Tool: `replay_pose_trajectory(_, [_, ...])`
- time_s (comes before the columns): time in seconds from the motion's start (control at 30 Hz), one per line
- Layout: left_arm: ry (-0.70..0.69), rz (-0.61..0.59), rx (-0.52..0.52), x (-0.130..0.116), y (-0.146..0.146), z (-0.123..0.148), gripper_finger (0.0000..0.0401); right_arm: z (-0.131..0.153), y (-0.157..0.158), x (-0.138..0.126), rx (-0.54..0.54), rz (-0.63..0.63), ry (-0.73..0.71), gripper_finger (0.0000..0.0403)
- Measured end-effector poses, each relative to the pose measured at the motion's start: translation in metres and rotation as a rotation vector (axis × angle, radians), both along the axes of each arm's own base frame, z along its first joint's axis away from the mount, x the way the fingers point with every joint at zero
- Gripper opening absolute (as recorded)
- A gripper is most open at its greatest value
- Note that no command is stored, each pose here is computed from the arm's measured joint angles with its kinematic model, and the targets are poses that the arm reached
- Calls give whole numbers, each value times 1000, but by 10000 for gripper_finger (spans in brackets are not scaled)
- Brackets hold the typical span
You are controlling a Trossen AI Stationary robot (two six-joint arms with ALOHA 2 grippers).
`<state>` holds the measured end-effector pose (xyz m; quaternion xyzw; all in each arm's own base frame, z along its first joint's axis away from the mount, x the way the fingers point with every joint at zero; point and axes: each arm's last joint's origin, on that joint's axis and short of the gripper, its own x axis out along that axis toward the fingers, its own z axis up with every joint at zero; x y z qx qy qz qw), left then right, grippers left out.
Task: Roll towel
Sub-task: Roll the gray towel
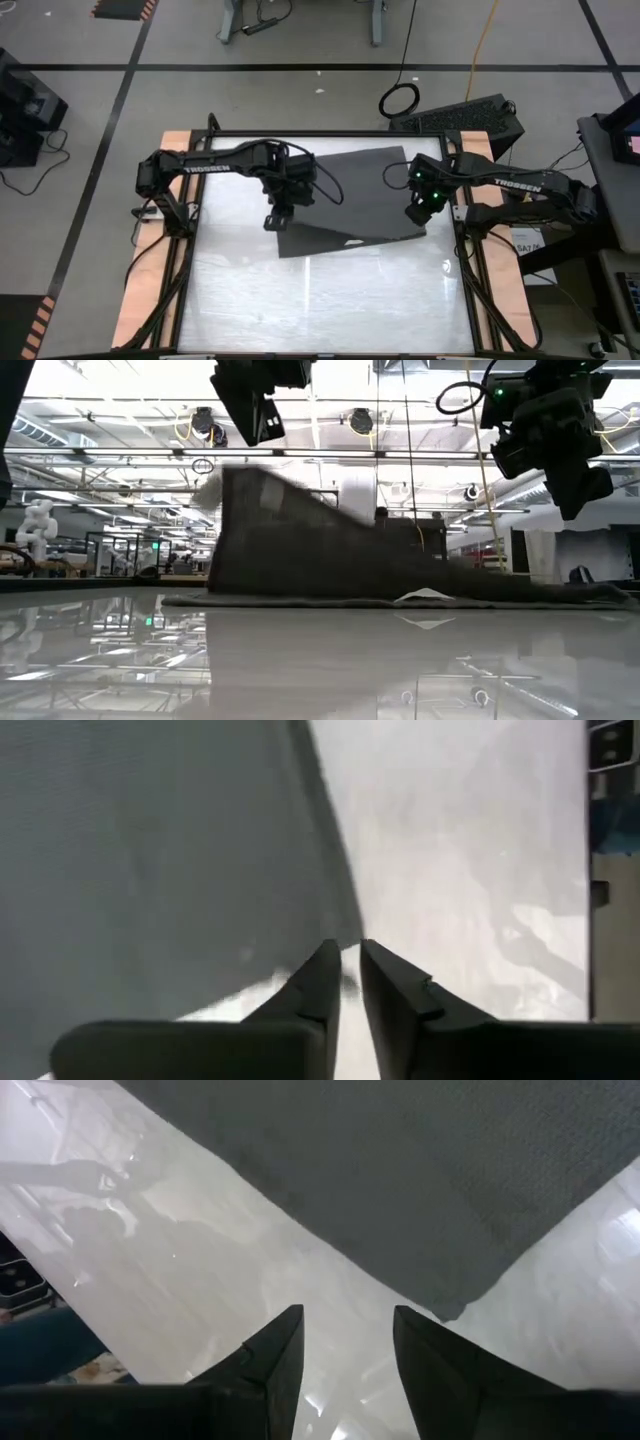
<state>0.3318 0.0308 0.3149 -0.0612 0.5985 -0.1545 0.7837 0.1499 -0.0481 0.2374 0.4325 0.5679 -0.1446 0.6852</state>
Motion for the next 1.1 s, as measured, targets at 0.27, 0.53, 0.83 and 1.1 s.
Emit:
replay_pose_trajectory(0.27, [24, 38, 23, 1, -8, 0, 130, 0, 0, 1, -2, -5, -8, 146])
replay_pose_trajectory(0.53, [66, 177, 9, -11, -12, -17, 155, 2, 1, 7, 20, -37, -58, 146])
replay_pose_trajectory(0.83, [-160, 491, 31, -71, 28, -41, 155, 21, 6, 17, -33, -165, -268, 146])
replay_pose_trajectory(1.1, [-312, 632, 26, -81, 67, -81, 155, 20, -8, 41, -194, -460, -330, 140])
